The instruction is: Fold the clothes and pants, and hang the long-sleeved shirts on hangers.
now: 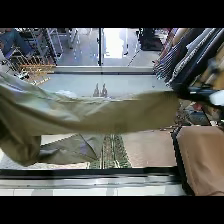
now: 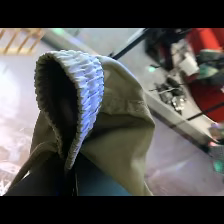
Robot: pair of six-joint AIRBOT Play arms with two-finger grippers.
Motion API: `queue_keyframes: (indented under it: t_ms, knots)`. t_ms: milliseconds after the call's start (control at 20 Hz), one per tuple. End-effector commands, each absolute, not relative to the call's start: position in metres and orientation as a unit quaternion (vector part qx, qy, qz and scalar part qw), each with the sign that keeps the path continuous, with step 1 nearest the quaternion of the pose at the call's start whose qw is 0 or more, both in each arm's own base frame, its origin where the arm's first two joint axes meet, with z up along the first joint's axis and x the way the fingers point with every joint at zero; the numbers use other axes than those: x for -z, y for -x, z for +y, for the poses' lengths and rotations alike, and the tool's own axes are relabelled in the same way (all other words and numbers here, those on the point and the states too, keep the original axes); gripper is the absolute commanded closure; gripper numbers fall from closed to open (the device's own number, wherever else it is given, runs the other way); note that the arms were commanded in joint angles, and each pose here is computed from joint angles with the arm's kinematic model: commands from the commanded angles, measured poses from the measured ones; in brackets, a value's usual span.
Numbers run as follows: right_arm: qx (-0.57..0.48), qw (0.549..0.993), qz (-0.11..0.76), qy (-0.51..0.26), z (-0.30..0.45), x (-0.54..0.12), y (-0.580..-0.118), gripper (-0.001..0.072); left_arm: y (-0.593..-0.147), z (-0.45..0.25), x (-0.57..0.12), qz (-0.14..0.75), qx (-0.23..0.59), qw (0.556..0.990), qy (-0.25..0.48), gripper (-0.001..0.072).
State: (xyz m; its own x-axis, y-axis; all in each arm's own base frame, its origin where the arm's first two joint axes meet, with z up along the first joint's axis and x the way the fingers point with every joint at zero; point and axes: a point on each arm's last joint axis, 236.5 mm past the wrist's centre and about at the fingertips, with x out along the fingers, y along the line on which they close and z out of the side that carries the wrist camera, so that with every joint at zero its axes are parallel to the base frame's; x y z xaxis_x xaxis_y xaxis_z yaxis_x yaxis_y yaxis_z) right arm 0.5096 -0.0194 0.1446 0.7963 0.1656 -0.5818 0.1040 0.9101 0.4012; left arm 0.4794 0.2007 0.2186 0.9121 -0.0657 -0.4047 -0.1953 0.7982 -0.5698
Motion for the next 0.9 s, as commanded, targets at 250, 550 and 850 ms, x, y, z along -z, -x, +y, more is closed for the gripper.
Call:
queue_keyframes:
  t_ms: [250,550,850]
  knots:
    - [-0.133,0.799,0.549,-0.206,0.059,-0.001,-0.502,0.0129,-0.475,0.258,-0.031,0.410,-0.050,0.832,0.372,0.0132]
    - [-0.308,0.665,0.653,-0.192,0.215,0.020,-0.379,0.0148,-0.337,0.292,0.042,0.581,-0.122,0.717,0.366,0.0166]
    - [-0.327,0.650,0.641,-0.245,0.327,0.058,-0.355,0.0146,-0.377,0.285,0.049,0.511,-0.040,0.798,0.317,0.0048]
